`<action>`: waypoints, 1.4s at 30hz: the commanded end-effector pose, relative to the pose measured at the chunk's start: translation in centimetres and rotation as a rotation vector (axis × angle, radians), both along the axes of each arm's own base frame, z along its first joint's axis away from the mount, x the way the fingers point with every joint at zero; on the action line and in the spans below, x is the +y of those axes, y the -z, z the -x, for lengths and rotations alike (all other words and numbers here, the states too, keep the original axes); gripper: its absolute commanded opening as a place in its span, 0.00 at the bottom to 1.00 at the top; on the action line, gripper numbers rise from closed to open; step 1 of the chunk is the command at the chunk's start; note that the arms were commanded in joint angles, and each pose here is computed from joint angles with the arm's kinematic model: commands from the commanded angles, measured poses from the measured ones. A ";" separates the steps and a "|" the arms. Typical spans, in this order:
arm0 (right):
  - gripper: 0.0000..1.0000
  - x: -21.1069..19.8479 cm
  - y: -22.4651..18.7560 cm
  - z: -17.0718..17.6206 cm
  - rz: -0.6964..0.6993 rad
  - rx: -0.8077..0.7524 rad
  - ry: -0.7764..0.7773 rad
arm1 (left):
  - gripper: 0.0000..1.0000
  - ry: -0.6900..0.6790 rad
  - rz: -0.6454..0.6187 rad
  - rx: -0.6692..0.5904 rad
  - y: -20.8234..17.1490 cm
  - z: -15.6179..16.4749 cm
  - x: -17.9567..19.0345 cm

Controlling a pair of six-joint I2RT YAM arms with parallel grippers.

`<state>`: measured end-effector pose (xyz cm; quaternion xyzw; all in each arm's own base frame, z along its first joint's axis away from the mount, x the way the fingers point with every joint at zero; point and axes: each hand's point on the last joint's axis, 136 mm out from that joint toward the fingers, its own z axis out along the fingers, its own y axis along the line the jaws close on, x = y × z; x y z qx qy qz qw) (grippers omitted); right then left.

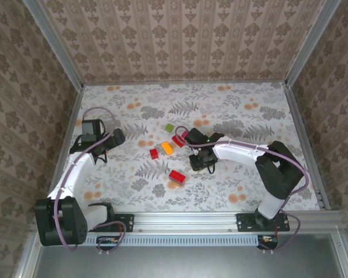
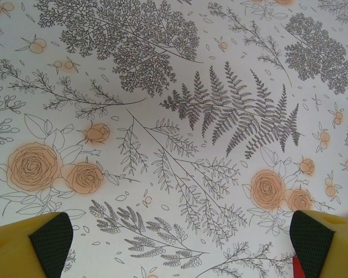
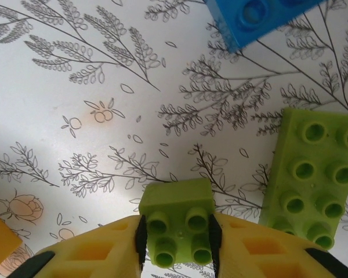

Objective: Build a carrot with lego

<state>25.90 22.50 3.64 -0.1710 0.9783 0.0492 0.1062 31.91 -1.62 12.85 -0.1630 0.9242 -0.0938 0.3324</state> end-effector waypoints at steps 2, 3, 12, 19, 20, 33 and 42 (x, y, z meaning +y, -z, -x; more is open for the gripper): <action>0.43 -0.2 -1.2 0.0 -0.031 -0.039 0.057 | 1.00 0.022 -0.007 -0.033 -1.1 -0.6 -0.3; 0.45 -0.2 -1.4 0.0 -0.031 -0.042 0.053 | 1.00 0.021 -0.007 -0.032 -1.1 -0.5 -0.3; 0.51 -0.4 -1.5 0.3 -0.005 -0.027 0.013 | 1.00 0.023 -0.007 -0.037 -1.2 -0.5 -0.3; 0.52 -0.2 -0.3 0.4 0.016 -0.006 -0.002 | 1.00 0.024 -0.007 -0.035 -1.2 -0.5 -0.3; 0.52 -0.1 -0.2 0.5 0.019 -0.002 -0.006 | 1.00 0.024 -0.007 -0.036 -1.2 -0.5 -0.3; 0.48 0.0 0.5 0.2 0.050 0.009 -0.025 | 1.00 0.023 -0.009 -0.034 -1.2 -0.5 -0.3; 0.49 0.0 1.2 0.2 0.075 0.026 -0.037 | 1.00 0.024 -0.010 -0.034 -1.2 -0.6 -0.3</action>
